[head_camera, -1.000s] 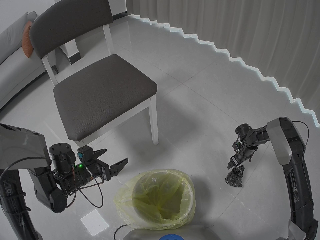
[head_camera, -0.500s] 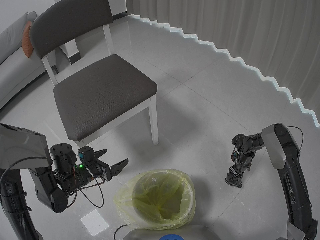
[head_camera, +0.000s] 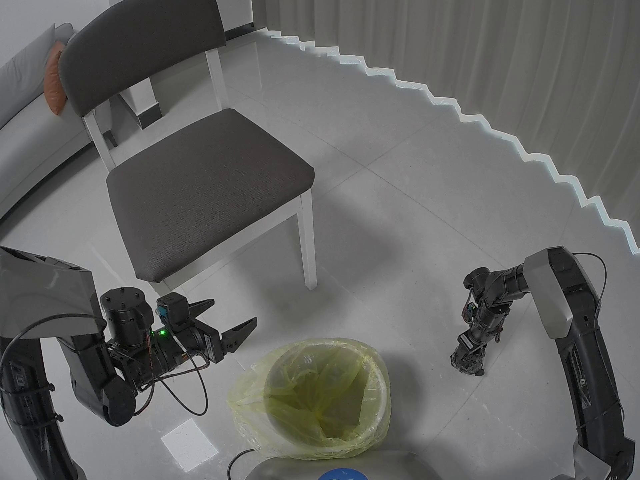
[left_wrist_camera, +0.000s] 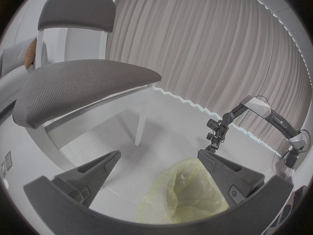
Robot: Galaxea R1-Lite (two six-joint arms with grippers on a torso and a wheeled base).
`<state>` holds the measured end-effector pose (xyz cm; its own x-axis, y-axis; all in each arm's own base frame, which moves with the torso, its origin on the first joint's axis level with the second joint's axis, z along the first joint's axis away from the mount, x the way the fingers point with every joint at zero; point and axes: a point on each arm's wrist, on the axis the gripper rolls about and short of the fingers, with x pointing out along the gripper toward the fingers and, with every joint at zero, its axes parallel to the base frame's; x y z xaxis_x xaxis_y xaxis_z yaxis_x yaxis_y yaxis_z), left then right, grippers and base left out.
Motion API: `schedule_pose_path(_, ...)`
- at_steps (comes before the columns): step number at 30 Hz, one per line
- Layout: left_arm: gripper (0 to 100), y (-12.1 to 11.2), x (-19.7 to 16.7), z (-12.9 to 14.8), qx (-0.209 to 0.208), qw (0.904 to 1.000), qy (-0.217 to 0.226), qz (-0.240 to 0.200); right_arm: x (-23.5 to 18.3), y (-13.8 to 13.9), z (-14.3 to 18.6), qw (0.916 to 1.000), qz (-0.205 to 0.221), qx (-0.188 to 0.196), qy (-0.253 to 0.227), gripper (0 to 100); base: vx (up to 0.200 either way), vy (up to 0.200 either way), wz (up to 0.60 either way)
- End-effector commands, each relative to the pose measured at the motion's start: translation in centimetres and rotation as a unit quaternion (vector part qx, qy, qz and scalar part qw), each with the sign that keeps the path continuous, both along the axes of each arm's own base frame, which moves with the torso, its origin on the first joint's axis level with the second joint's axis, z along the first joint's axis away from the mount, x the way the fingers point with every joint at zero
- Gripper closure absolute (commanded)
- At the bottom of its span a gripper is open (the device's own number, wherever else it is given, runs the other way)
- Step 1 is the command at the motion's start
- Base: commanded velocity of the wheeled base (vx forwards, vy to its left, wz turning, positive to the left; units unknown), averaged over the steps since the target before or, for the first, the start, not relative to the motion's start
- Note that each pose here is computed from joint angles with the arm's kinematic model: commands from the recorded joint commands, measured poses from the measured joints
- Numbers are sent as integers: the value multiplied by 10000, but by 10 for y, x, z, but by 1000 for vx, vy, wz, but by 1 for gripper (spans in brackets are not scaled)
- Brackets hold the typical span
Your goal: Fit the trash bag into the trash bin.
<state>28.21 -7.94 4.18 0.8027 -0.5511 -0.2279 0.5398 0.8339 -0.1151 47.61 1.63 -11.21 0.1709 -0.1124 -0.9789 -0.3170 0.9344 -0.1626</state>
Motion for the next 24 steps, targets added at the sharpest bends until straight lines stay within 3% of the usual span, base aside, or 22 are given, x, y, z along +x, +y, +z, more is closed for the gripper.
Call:
schedule_pose_path(1,0,0,0,1,-18,10000,-60,0,0,1,2,10000,18,-9,-9,100,0,0,0)
schedule_pose_path(7,0,0,0,2,-20,10000,-68,0,0,1,3,10000,10,-8,-9,100,0,0,0)
schedule_pose_path(13,0,0,0,3,-24,10000,-83,0,4,2,24,9998,-56,22,-209,100,0,0,0)
schedule_pose_path(15,0,0,-1,6,-45,9999,-138,-6,9,4,53,9985,-39,77,-536,100,0,0,0)
schedule_pose_path(24,0,0,-11,37,-212,9980,-591,-21,-28,14,131,9965,135,114,-814,100,0,0,0)
